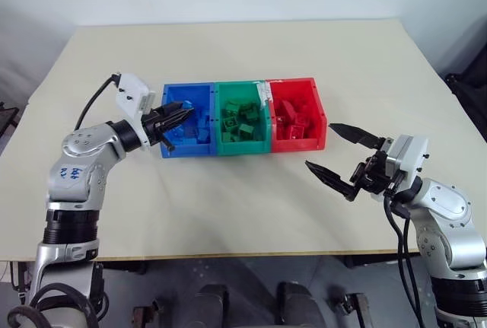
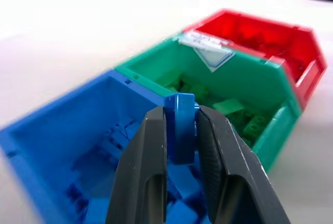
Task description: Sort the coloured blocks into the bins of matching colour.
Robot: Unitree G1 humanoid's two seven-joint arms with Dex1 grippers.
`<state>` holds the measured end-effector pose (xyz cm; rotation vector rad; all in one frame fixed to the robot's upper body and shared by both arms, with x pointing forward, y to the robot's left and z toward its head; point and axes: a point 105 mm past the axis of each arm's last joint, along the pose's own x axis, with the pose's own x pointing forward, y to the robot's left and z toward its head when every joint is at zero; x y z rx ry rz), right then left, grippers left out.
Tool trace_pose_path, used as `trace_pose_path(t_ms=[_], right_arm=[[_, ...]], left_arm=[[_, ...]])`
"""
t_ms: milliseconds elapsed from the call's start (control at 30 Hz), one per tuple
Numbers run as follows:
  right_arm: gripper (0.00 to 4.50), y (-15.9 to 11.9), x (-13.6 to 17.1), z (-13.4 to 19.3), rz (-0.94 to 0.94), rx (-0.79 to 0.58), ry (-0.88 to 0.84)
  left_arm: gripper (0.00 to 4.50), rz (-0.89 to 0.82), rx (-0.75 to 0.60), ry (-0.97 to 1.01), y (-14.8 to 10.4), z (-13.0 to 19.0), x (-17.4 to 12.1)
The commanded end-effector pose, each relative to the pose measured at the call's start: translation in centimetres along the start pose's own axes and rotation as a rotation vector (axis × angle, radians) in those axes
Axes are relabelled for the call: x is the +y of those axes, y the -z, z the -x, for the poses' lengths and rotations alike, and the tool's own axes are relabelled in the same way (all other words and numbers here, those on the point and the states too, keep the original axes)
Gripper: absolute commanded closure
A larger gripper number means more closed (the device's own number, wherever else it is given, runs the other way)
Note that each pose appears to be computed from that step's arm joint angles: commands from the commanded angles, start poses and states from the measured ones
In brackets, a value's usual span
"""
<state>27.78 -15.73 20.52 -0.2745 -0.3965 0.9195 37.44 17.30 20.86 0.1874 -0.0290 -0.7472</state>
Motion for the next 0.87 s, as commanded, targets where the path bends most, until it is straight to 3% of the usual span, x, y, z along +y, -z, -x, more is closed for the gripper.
trace_pose_path(t_ms=[33,200,467,600,733,867], right_arm=[[0.00,-1.6,-0.1,-0.2,0.057,-0.039,0.013],[0.00,-1.4,-0.3,0.0,0.066,-0.035,0.012],[0.00,0.1,0.2,0.5,0.058,0.027,-0.091],[0.00,1.6,0.9,1.2,0.052,0.104,-0.191],[0.00,2.6,0.5,2.1,0.034,0.144,-0.212],[0.00,3.4,0.0,2.7,0.013,0.158,-0.190]], left_arm=[[3.05,-0.016,0.014,-0.030,-0.3,-0.2,1.0],[1.43,-0.047,0.006,-0.083,-0.1,1.2,2.1],[1.43,-0.183,-0.074,-0.004,0.5,8.6,0.6],[1.43,-0.170,0.051,-0.009,3.9,13.0,-0.1],[1.43,-0.209,0.133,-0.011,6.2,14.7,-1.6],[1.43,-0.208,0.115,-0.043,6.8,14.5,-2.0]])
